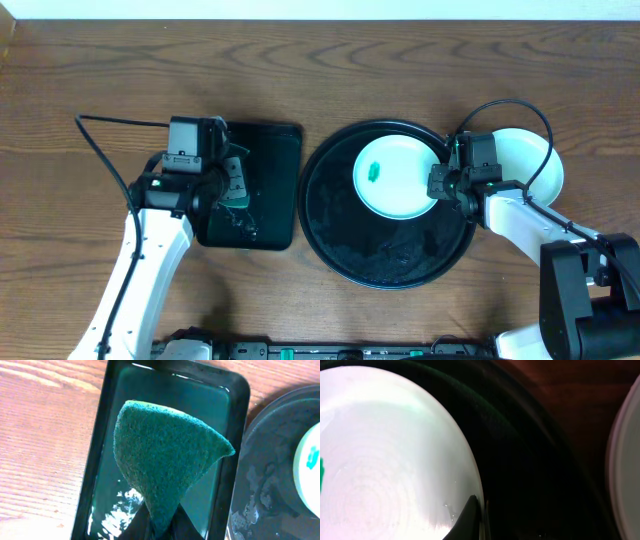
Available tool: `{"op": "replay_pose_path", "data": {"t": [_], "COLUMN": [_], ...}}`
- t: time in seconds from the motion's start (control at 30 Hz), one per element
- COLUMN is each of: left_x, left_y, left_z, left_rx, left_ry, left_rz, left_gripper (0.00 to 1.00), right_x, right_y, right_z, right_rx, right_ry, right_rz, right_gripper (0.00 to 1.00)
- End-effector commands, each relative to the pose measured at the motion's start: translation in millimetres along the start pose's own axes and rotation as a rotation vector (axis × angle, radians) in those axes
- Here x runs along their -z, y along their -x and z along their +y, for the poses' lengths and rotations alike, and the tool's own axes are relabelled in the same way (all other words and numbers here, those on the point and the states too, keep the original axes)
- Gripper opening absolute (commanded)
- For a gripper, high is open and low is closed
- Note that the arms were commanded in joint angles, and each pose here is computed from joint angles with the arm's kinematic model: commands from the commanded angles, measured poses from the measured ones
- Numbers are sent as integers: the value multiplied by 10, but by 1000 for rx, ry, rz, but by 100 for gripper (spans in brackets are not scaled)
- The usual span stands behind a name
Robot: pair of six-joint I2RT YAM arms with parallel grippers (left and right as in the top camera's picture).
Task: Clean dirty plates on tray and stack at the side
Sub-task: 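Lift the sponge out of the black tray with the left gripper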
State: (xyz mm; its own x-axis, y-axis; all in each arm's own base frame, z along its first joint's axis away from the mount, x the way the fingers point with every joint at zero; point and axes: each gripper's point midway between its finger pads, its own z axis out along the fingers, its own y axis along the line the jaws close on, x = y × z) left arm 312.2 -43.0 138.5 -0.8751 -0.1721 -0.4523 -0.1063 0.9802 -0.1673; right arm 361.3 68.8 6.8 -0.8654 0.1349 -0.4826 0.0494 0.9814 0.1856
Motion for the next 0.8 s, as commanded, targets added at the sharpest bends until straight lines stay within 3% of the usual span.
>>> {"op": "replay_pose_path", "data": {"t": [0.0, 0.77], "left_x": [-22, -151], "left_y": [48, 126], "left_z": [-59, -105], "left_rx": [0, 0], "left_ry": [-33, -52], "left_rz": [-1, -7], "left_gripper": [7, 7], "right_x": [-12, 9], "right_y": [-83, -129], "right_z": [43, 237], "right_rx": [-1, -1], "right_ry": [39, 150], "right_rz": [33, 61], "right_gripper": [1, 1]}}
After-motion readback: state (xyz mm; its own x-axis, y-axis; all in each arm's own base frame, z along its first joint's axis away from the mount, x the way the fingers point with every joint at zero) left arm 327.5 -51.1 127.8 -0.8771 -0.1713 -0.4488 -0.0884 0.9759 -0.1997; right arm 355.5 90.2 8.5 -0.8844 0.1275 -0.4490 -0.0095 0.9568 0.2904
